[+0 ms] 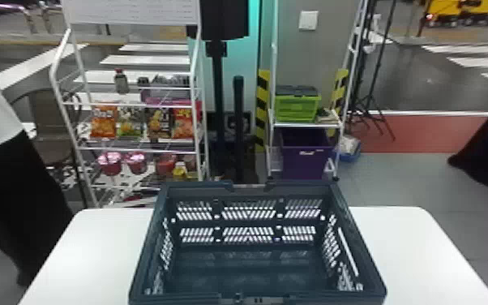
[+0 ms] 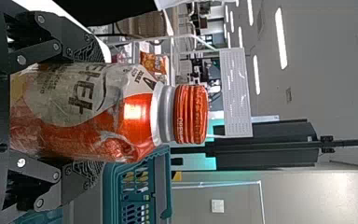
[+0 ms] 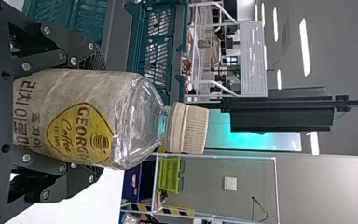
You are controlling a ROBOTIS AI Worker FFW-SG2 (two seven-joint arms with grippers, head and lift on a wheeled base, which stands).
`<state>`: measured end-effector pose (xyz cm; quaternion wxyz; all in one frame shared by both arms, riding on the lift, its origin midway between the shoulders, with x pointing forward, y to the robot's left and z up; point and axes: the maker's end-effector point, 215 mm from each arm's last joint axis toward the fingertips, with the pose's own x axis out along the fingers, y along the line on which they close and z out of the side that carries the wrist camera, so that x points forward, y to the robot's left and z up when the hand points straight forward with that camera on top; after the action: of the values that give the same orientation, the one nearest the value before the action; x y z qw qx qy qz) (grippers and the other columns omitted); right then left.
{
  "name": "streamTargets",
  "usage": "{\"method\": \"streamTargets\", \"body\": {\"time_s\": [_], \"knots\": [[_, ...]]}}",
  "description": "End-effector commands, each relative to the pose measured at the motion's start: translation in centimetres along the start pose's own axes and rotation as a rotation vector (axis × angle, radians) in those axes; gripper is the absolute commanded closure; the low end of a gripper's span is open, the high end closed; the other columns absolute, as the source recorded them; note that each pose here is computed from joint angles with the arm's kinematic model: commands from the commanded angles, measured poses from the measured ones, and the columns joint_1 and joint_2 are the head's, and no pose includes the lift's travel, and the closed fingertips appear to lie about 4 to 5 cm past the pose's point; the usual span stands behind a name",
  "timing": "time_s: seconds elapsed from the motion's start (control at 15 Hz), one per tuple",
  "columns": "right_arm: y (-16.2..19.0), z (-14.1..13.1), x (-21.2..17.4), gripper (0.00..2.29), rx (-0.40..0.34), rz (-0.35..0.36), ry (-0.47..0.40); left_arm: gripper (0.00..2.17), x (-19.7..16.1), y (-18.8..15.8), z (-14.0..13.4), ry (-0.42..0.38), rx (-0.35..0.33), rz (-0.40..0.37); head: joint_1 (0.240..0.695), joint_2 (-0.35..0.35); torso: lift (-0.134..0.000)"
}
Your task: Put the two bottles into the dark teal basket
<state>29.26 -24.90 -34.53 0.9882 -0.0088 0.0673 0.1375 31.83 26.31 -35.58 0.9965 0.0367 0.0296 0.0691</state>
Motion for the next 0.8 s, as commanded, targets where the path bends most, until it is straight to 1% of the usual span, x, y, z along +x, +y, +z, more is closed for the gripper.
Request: {"method": "streamTargets", "body": {"time_s": [0.0,0.47,0.67,0.73], "knots": [[0.0,0.1,-0.2,2.22,-0.003,-0.003,-0.002,1.98,0.0,0.1,-0.5,0.008,0.003,0.002,0.499,0.000,0.000],[-0.1,0.4,-0.7,2.22,-0.012,-0.004,-0.005,1.98,0.3,0.1,-0.7,0.004,0.007,0.000,0.499,0.000,0.000],[0.2,2.5,-0.6,2.22,-0.030,0.001,-0.042,1.98,0.5,0.1,-0.7,0.004,0.013,-0.003,0.499,0.000,0.000],[0.2,3.4,0.0,2.22,-0.033,0.004,-0.050,1.98,0.4,0.2,-0.5,-0.003,0.016,-0.002,0.499,0.000,0.000]]}}
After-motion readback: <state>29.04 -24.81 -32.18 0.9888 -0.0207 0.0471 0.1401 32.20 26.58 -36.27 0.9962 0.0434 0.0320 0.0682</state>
